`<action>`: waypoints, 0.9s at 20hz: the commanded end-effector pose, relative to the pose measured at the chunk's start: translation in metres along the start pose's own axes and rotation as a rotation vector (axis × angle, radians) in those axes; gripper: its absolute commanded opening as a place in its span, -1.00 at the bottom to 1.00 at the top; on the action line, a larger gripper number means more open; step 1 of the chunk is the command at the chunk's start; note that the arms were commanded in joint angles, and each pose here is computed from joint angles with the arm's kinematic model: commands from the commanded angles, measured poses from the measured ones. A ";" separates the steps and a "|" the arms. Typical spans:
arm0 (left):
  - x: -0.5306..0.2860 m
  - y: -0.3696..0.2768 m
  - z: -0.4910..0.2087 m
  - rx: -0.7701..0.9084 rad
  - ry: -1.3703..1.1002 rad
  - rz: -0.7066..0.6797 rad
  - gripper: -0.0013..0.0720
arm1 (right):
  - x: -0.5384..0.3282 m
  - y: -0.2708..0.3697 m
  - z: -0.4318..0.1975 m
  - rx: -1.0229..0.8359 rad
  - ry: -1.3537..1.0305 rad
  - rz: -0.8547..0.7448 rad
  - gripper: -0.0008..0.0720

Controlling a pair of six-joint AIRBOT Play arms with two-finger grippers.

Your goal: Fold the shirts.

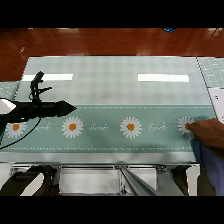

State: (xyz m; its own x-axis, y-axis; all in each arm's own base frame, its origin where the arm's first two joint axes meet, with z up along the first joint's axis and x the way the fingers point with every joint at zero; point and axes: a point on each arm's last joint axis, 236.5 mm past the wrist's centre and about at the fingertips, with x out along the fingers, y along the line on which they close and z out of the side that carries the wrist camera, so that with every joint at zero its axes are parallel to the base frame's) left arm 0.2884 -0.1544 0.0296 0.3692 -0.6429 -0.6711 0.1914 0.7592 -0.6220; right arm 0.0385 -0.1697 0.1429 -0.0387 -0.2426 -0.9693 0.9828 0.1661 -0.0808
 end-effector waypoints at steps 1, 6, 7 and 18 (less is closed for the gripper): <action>0.003 -0.004 0.001 0.023 -0.008 0.000 -0.91 | 0.024 -0.032 -0.021 0.027 0.080 -0.125 0.14; -0.010 -0.003 0.022 0.027 -0.035 0.006 -0.91 | 0.027 0.059 0.001 -0.112 0.070 0.251 -0.92; -0.020 -0.003 0.037 0.034 -0.069 0.012 -0.91 | 0.017 0.101 0.008 -0.149 0.052 0.423 -0.92; -0.016 -0.063 0.149 0.266 -0.099 0.190 -0.92 | -0.006 0.390 -0.201 -1.282 -0.062 0.751 -0.92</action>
State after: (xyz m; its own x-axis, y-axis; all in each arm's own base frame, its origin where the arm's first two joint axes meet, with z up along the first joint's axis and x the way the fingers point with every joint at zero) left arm 0.3903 -0.1685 0.1622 0.5209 -0.5908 -0.6161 0.3552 0.8063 -0.4729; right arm 0.3673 0.0168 0.1159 0.5216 0.2944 -0.8008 0.1683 0.8846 0.4348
